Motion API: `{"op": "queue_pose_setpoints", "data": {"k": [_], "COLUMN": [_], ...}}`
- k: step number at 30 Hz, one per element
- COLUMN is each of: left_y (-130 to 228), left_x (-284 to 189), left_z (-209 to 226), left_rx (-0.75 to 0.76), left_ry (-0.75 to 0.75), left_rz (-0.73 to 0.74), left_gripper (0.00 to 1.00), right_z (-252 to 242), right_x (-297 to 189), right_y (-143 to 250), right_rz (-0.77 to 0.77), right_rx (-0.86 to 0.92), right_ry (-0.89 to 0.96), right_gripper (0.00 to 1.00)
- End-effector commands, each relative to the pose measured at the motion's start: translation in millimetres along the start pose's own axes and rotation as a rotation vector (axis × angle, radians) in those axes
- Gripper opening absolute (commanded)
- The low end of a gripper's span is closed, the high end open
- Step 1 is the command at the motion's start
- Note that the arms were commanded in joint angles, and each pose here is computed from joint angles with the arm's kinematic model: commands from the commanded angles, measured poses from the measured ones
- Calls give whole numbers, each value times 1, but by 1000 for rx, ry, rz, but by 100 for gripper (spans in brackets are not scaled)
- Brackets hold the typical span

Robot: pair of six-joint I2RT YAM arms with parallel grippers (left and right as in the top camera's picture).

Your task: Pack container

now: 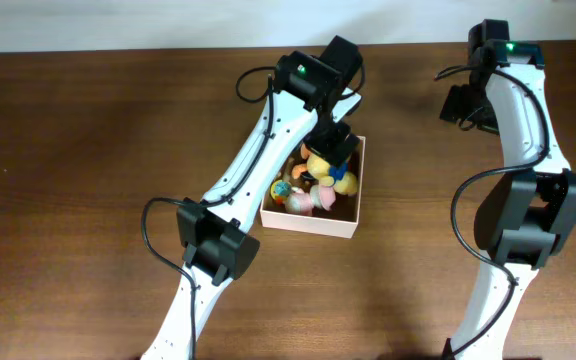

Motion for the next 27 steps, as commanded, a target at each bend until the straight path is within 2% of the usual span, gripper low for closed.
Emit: {"op": "queue_pose_setpoints", "data": {"k": [1, 12, 23, 27], "left_y": [0, 1, 16, 16], "left_x": [10, 59, 60, 60], "left_z": [6, 12, 7, 4], "left_rx": [-10, -17, -19, -24], "left_ry": [-22, -6, 28, 51], "left_rz": [20, 107, 215, 210], "left_gripper": [99, 99, 99, 99], "right_z": [-1, -1, -1, -1], "right_x": [1, 1, 1, 1], "right_y": [-1, -1, -1, -1], "right_rz": [0, 0, 0, 0], "right_rx": [19, 19, 19, 19], "right_ry": [2, 2, 2, 2], "right_gripper": [99, 99, 99, 99]}}
Point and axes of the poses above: each gripper's point midway between its finger pads, its own x axis out along the fingers, its own z axis along the line the jaws close on, y = z × x, the point moved 9 cm from there along -x, back along the fingers, and after that the axes turned 13 degrees about x, right-handed, at the moved point
